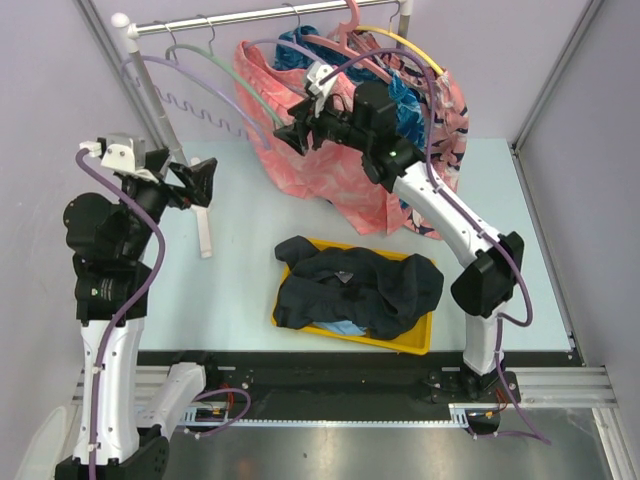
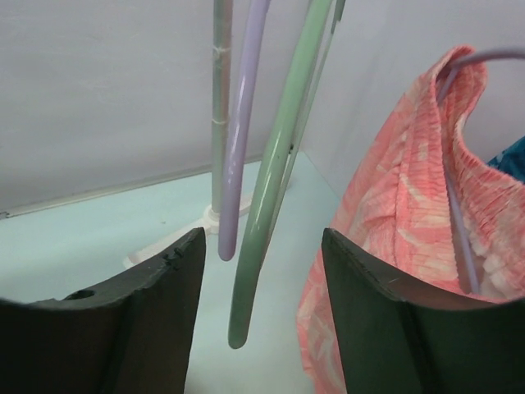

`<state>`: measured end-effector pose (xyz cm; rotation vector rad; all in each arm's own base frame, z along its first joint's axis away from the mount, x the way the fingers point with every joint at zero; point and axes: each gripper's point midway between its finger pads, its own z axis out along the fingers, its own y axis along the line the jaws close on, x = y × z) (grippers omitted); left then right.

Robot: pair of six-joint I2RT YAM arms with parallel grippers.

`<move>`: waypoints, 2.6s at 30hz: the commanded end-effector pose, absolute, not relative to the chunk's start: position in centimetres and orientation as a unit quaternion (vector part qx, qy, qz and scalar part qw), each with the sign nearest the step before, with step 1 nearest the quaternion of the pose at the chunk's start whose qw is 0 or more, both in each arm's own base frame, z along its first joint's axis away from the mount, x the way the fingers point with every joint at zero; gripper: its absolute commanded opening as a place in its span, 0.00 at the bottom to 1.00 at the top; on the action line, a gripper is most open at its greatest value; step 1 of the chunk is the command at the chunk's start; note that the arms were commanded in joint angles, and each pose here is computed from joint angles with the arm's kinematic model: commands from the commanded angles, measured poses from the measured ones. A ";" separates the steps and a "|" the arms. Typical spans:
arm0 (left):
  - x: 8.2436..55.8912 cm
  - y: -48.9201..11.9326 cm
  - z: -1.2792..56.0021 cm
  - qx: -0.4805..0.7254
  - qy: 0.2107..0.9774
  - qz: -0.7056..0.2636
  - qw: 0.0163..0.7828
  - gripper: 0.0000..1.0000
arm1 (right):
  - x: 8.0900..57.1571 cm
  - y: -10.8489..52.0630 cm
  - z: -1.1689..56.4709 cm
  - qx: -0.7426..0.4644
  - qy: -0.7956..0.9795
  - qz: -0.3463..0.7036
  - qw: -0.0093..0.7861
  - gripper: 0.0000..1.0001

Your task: Place the shorts on the hanger

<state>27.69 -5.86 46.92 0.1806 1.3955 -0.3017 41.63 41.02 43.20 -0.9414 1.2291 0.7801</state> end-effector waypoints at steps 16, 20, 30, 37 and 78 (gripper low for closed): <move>28.8 -5.9 46.5 0.089 0.643 -0.139 0.748 1.00 | 44.5 42.9 43.0 -0.397 0.534 0.301 0.683 0.19; 29.2 -5.9 46.5 0.089 0.644 -0.139 0.747 1.00 | 44.3 42.7 44.7 -0.385 0.520 0.303 0.699 0.00; 30.6 -5.7 47.4 0.095 0.639 -0.128 0.753 1.00 | 42.9 40.4 50.1 -0.334 0.478 0.330 0.742 0.00; 31.3 -6.0 47.4 0.091 0.641 -0.142 0.749 1.00 | 42.4 38.1 52.1 -0.311 0.462 0.339 0.758 0.00; 34.2 -7.5 45.8 0.120 0.662 -0.174 0.719 1.00 | 37.2 31.4 54.6 -0.320 0.426 0.333 0.778 0.00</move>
